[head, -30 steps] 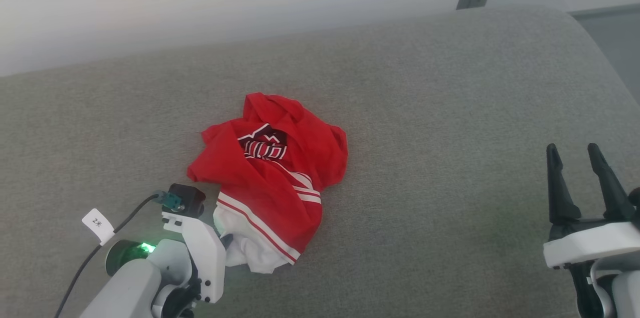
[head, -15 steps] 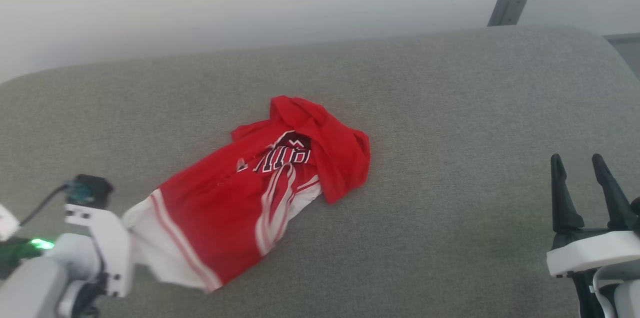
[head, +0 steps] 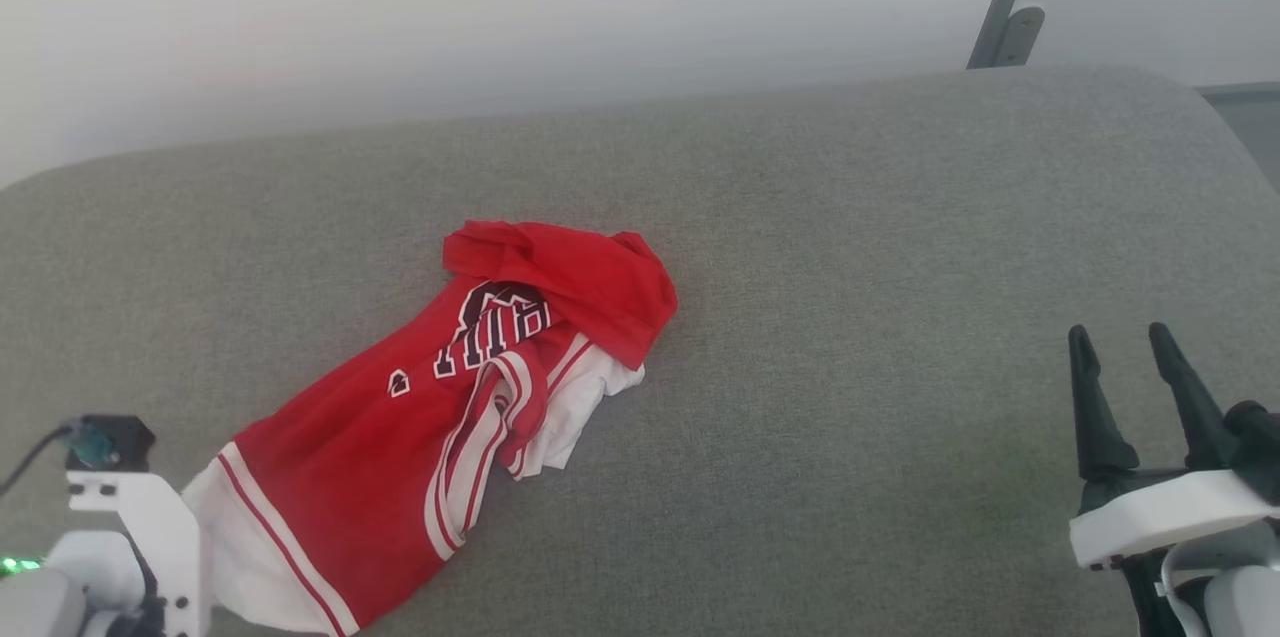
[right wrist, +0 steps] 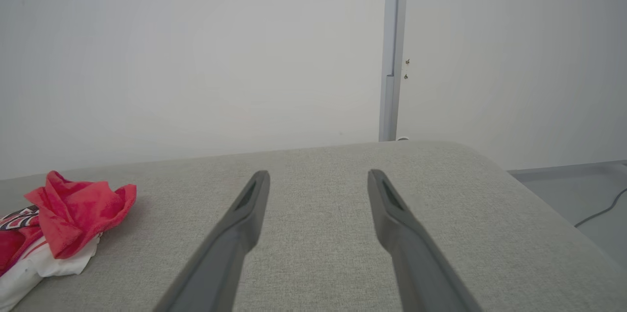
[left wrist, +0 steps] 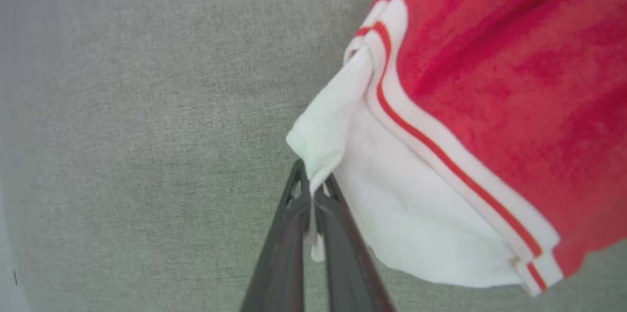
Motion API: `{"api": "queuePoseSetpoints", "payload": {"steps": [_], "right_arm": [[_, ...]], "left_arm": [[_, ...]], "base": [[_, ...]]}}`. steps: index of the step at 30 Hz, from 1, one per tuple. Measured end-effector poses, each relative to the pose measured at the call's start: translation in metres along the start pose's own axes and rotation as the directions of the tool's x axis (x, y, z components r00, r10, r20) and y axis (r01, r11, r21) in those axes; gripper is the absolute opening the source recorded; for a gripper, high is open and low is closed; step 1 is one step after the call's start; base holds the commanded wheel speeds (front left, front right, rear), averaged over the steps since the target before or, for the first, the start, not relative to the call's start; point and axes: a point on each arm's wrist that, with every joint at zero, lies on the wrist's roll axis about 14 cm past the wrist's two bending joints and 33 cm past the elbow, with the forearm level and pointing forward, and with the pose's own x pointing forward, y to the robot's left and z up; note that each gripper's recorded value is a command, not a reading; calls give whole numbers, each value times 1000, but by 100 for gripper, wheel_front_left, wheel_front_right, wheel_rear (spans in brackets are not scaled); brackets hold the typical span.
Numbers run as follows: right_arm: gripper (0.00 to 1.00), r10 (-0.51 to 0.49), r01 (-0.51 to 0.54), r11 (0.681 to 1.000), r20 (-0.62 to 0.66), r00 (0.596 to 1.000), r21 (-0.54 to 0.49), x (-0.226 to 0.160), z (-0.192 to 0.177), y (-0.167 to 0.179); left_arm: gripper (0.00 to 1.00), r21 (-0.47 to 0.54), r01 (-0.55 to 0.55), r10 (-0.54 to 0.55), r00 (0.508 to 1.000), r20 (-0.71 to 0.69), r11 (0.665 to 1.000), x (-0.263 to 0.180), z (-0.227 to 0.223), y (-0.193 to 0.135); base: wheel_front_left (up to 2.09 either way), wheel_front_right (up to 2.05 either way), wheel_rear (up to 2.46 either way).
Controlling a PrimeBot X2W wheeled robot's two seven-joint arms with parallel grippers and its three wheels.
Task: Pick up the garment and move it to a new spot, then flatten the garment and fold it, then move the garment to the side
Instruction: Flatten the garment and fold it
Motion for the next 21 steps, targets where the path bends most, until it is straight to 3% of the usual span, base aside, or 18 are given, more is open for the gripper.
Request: {"api": "queuePoseSetpoints", "payload": {"steps": [2, 5, 15, 21], "right_arm": [[100, 7, -7, 1000, -4, 1000, 2, -1, -1, 2], [100, 21, -21, 1000, -12, 1000, 3, -2, -3, 5], [100, 134, -134, 991, -54, 989, 12, 5, -13, 34], [100, 240, -239, 971, -99, 966, 28, 17, -22, 68]], "left_arm": [[0, -29, 19, -19, 1000, -11, 999, 3, -7, -6], [100, -49, 27, -27, 1000, 6, 998, 5, -9, -8], [100, -85, 11, 1, 989, 145, 996, -11, 10, 6], [100, -140, -33, 80, 934, 347, 990, -39, 38, 22]], "base": [[0, 0, 0], [0, 0, 0], [0, 0, 0], [0, 0, 0]]}}
